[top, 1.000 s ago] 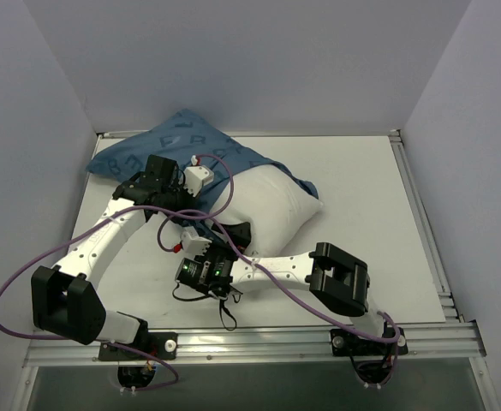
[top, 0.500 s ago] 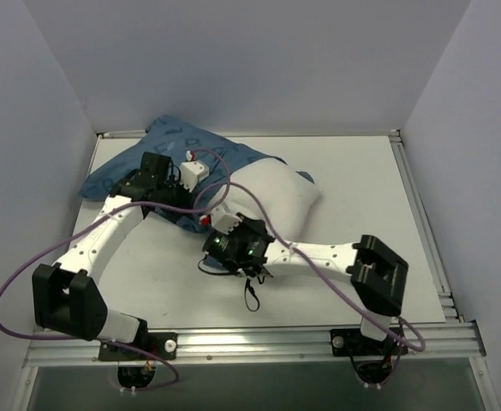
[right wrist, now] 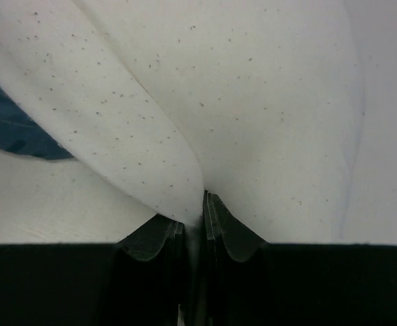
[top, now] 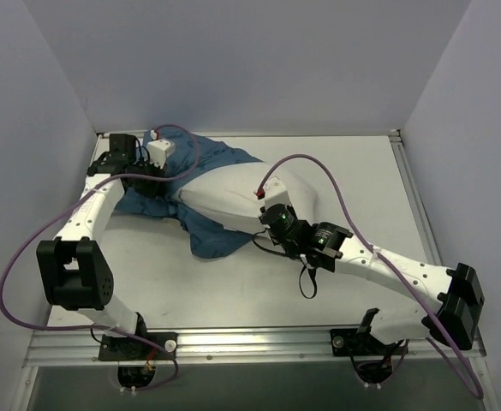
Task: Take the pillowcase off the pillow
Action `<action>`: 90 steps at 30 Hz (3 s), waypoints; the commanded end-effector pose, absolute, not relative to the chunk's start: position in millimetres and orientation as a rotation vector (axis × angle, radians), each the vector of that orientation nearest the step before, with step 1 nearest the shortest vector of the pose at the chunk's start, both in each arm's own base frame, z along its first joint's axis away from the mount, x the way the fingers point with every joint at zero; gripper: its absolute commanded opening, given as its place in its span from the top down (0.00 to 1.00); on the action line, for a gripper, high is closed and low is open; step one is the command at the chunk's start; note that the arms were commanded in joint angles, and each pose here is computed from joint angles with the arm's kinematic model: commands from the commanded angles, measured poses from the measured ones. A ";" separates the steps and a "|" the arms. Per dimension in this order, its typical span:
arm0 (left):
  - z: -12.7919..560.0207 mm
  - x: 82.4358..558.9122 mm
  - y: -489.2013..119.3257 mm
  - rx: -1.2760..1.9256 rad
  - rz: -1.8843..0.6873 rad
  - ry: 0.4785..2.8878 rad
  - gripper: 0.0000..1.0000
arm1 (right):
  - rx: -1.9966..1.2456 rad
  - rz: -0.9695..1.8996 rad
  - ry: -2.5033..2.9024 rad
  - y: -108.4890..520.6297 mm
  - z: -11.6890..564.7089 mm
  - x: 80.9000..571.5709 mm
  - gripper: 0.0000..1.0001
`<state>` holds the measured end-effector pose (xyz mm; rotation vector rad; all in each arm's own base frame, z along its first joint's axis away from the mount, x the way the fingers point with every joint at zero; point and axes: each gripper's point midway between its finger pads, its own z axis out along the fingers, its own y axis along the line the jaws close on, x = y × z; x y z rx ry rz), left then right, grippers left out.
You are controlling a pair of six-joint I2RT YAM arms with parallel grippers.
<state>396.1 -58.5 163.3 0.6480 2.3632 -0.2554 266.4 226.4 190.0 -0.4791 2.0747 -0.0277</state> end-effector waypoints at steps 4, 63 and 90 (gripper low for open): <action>156.2 429.6 101.7 0.400 0.354 2.370 0.98 | -0.546 -0.145 2.245 180.3 151.2 239.8 1.00; 204.8 395.0 -219.8 1.116 -0.173 2.222 0.98 | -1.087 0.956 2.327 311.9 73.4 35.0 1.00; 281.8 364.1 -239.4 1.058 -0.310 2.032 0.98 | -0.837 1.009 1.859 291.2 270.0 294.7 0.01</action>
